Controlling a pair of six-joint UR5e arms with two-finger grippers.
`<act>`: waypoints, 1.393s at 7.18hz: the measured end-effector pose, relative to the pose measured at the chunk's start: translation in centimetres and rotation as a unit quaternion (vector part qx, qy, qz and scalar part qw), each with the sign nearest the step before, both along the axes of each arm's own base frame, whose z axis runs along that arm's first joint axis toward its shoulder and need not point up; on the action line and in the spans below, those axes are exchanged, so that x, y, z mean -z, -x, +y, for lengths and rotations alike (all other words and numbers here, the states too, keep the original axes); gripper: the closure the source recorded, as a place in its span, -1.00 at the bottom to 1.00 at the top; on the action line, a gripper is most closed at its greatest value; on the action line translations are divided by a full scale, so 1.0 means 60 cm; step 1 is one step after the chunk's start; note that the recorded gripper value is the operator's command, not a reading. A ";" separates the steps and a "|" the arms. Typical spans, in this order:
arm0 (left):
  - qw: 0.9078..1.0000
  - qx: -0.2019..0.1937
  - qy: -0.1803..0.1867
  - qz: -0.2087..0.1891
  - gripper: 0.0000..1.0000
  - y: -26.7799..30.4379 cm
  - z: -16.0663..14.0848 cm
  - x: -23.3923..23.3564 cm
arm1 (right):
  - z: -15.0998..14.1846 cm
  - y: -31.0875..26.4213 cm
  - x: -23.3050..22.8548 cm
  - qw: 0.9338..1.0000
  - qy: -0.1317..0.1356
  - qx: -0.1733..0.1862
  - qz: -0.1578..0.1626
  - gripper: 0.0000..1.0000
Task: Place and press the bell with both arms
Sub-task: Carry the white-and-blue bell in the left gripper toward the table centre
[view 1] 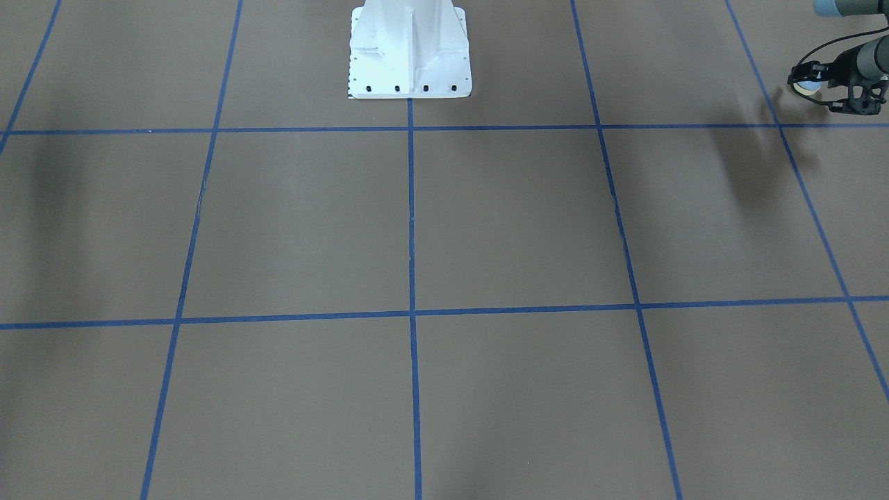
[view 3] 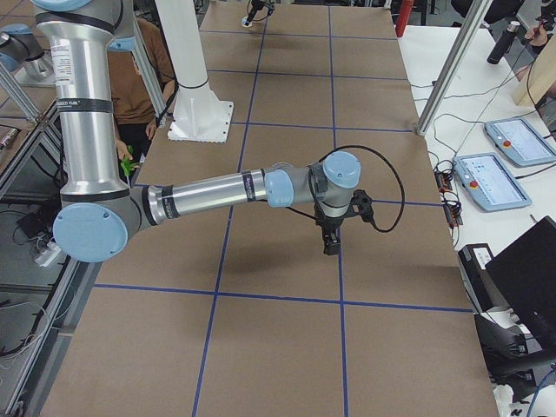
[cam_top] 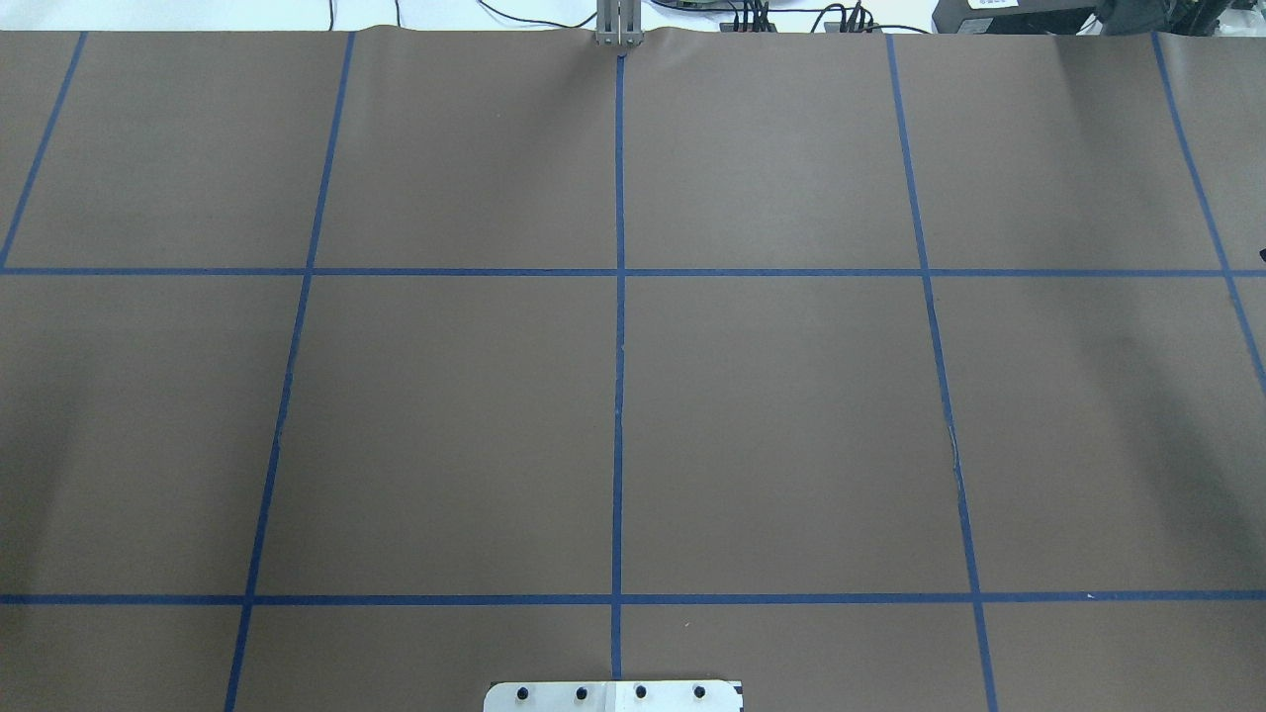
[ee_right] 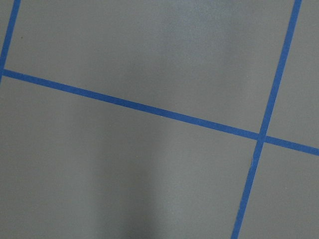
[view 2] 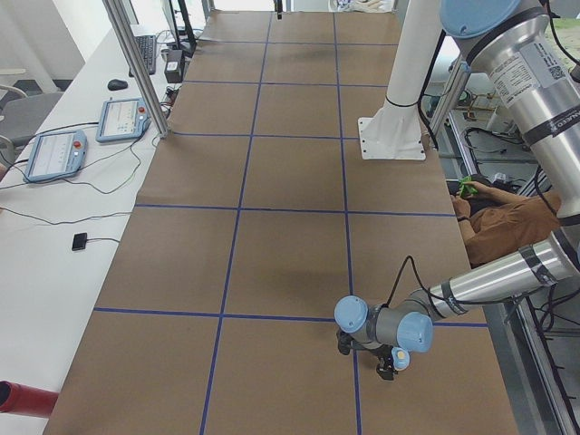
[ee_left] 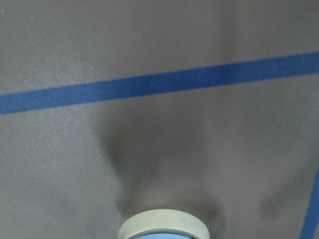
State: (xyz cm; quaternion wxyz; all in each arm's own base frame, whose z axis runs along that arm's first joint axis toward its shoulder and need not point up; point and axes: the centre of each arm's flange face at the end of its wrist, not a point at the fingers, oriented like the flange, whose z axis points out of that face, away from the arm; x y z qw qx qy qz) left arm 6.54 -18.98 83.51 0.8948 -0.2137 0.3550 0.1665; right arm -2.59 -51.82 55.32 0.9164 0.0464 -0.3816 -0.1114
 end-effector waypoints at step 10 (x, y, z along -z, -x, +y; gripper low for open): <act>0.998 0.002 -0.007 0.066 1.00 -0.047 -0.040 0.083 | 0.000 0.006 0.012 1.000 -0.007 0.003 -0.001 -1.00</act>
